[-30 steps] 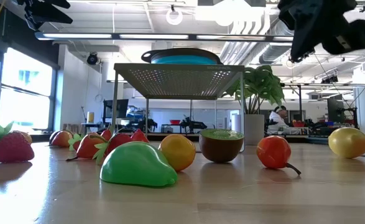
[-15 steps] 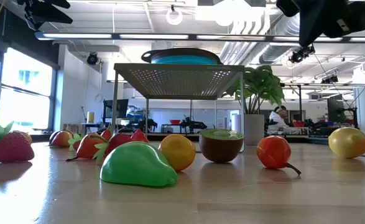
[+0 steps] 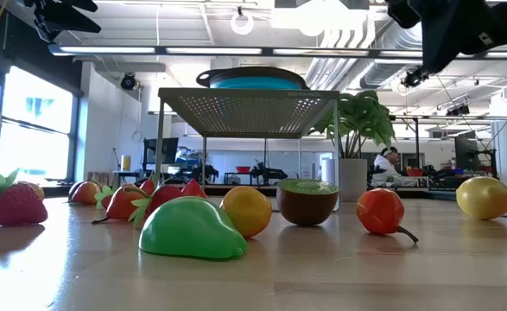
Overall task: Pick & Place Fruit
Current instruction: Put the yellow lemon in the blue bowl on the shelf
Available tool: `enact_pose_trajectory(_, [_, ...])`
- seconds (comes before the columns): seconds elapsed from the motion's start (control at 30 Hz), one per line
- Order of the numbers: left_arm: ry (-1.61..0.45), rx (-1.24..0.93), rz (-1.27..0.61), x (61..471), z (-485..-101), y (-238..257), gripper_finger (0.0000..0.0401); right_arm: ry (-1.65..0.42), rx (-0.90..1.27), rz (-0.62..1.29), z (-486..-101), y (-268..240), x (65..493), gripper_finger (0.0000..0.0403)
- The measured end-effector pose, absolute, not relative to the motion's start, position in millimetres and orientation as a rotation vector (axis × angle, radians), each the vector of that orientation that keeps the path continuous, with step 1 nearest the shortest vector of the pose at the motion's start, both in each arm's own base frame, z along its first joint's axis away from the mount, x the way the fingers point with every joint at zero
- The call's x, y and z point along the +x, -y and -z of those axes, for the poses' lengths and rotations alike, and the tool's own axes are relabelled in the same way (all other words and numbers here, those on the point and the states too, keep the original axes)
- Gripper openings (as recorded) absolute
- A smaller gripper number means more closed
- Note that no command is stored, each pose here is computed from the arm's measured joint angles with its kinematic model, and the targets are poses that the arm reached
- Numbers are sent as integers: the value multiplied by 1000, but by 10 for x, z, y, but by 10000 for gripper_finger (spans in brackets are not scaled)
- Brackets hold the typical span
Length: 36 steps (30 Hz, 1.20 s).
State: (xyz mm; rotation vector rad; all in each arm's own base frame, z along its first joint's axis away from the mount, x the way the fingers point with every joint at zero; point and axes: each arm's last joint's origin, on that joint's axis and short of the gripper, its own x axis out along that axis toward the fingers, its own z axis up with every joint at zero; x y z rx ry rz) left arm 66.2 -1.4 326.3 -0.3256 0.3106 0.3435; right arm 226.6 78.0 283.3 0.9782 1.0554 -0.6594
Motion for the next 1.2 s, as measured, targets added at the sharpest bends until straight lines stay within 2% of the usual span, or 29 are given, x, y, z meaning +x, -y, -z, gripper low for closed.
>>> enact_pose_trajectory(0.3, [-311,-326,-343,662,-3263,15,205,-1096,1022,800,-2684,-816,2316,226])
enact_pose_trajectory(0.43, [-312,-326,-339,662,-3263,15,205,-1138,1012,903,-2565,-847,2339,270])
enact_pose_trajectory(0.8, [-313,-325,-340,662,-3262,15,205,-1228,996,939,-2212,-874,2343,274])
enact_pose_trajectory(1.2, [-314,-324,-344,661,-3260,14,205,-1167,1097,917,-1691,-856,2184,274])
